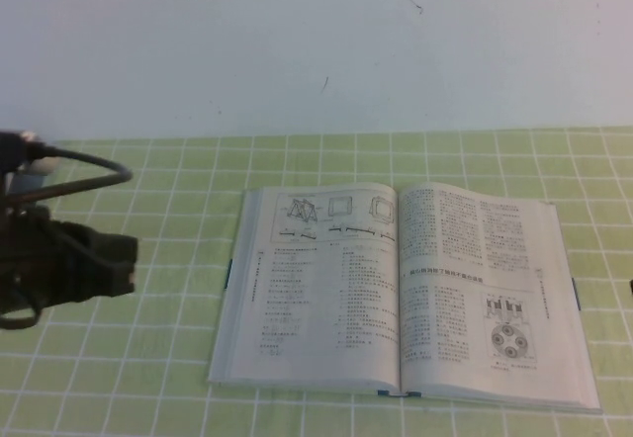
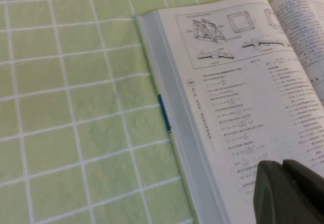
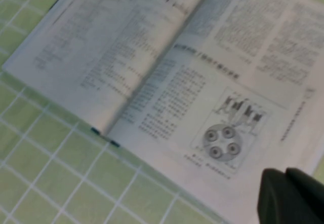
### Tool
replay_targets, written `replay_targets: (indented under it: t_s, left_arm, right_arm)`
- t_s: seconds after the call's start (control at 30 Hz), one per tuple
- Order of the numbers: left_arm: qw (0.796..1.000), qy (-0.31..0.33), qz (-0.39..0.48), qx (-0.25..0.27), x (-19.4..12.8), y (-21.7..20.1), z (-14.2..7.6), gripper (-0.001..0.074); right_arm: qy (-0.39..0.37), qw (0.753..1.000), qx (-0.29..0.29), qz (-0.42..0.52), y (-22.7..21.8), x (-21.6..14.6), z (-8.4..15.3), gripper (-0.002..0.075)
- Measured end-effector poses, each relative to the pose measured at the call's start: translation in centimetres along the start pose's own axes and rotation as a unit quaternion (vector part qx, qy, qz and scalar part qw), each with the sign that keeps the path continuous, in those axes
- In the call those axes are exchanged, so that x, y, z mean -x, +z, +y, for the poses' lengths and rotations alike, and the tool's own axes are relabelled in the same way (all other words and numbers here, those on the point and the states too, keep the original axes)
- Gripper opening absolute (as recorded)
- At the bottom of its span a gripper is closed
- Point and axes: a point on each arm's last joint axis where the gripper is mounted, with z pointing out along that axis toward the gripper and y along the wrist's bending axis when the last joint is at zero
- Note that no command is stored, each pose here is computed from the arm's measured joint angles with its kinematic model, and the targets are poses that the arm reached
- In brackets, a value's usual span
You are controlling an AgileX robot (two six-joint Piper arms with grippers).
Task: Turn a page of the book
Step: Open the closed book
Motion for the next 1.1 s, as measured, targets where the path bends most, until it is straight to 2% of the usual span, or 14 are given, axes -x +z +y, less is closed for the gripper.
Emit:
replay_targets:
  t_s: [0.2, 0.4, 0.7, 0.8, 0.9, 0.97, 1.1]
  left_arm:
    - [0.996, 0.050, 0.031, -0.060, 2.4, 5.4, -3.5, -0.0004]
    - [0.990, 0.090, 0.067, -0.080, 3.1, 12.5, -6.4, -0.0004]
    - [0.981, 0.111, 0.121, -0.099, 2.2, 20.0, -8.2, -0.0004]
    - [0.981, 0.095, 0.135, -0.105, 1.5, 21.4, -8.4, -0.0004]
    - [0.977, 0.097, 0.152, -0.111, 0.5, 22.7, -8.6, -0.0004]
    - [0.975, 0.099, 0.166, -0.112, -0.4, 23.6, -8.5, -0.0004]
    - [0.973, 0.081, 0.187, -0.108, -1.5, 24.7, -8.1, -0.0004]
  right_arm:
    - [-0.013, 0.997, 0.055, 0.050, 2.7, 2.7, -0.7, -0.0003]
    - [-0.022, 0.992, 0.082, 0.096, 5.8, 4.7, -1.1, -0.0003]
    - [0.000, 0.983, 0.085, 0.163, 9.4, 4.8, -3.3, 0.0015]
    - [0.036, 0.982, 0.095, 0.161, 10.6, 4.6, -3.6, 0.0118]
    - [0.055, 0.980, 0.098, 0.166, 11.7, 4.3, -4.0, 0.0304]
    - [0.063, 0.979, 0.086, 0.173, 12.4, 3.9, -4.6, 0.0393]
    - [0.092, 0.977, 0.040, 0.185, 13.3, 3.3, -5.7, 0.0416]
